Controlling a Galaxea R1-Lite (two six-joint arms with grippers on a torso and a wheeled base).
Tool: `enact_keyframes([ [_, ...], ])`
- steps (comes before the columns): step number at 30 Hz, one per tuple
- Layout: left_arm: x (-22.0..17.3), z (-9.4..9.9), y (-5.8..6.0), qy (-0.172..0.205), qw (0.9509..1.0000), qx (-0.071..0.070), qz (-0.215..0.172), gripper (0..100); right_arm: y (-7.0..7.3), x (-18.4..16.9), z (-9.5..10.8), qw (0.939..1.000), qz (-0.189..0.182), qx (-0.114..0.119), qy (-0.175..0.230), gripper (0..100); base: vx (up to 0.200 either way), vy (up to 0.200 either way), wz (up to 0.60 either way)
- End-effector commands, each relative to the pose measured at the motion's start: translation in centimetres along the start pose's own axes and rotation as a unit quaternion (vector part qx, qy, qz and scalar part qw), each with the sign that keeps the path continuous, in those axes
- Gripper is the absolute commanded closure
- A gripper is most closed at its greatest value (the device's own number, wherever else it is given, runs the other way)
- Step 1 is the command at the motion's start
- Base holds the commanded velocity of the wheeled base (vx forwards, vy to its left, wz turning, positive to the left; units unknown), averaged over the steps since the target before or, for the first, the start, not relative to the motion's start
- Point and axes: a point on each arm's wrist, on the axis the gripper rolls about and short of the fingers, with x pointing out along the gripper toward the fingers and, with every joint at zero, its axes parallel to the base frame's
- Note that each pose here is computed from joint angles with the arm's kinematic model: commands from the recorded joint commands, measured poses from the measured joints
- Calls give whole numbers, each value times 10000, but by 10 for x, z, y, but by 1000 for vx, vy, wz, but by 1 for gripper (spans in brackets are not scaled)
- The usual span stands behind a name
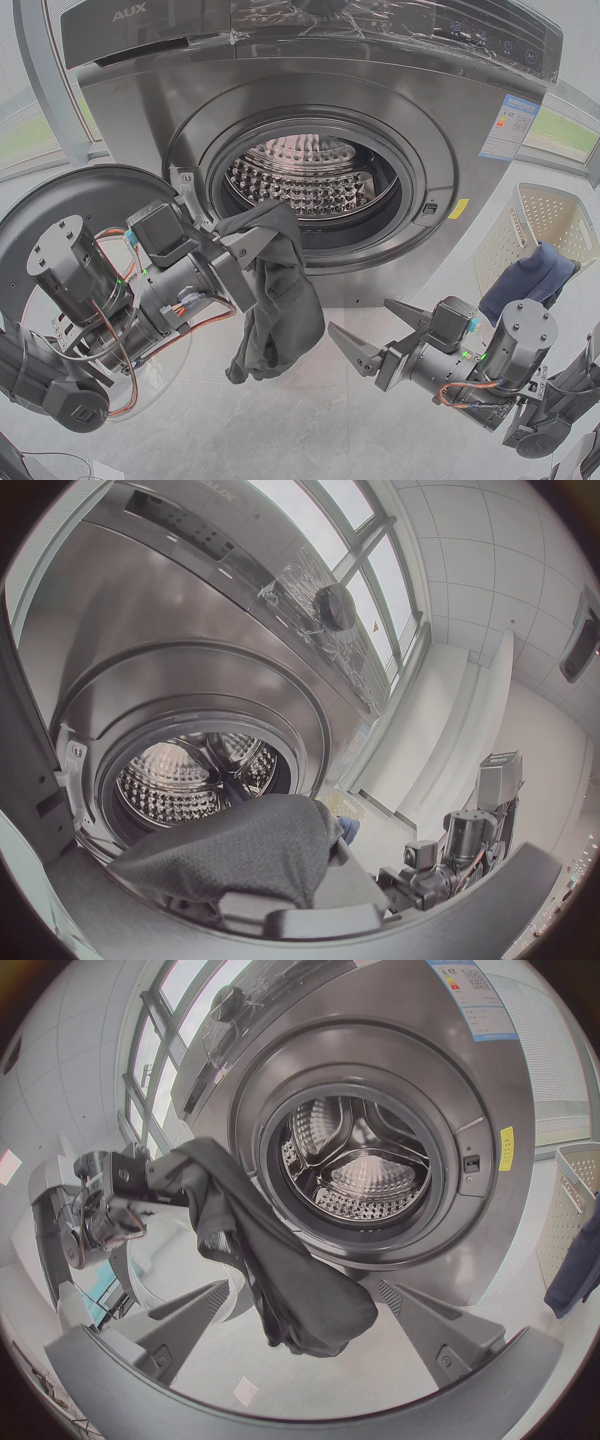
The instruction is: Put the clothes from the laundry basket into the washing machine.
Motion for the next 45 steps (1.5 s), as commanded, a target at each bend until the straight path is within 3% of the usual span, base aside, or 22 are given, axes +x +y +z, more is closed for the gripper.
enact_keyframes([
  [1, 4, 6, -1, -143, 9999, 24, -24, 100, -1, 5, -9, 9998, -35, -71, 155, 0, 0, 0, 0],
  [13, 19, 22, 1, -532, 9984, 91, 184, 100, 5, 9, -21, 9996, 118, -78, 241, 0, 0, 0, 0],
  [20, 26, 15, 4, -437, 9987, 70, 238, 100, 18, 29, -48, 9987, 361, -104, 353, 0, 0, 0, 0],
  [35, 30, 4, 9, -272, 9987, 62, 434, 100, 30, 63, -61, 9982, 573, -66, 169, 0, 0, 0, 0],
  [45, 30, 5, 3, -282, 9990, 40, 357, 100, 40, 100, -79, 9973, 729, -35, 65, 0, 0, 0, 0],
])
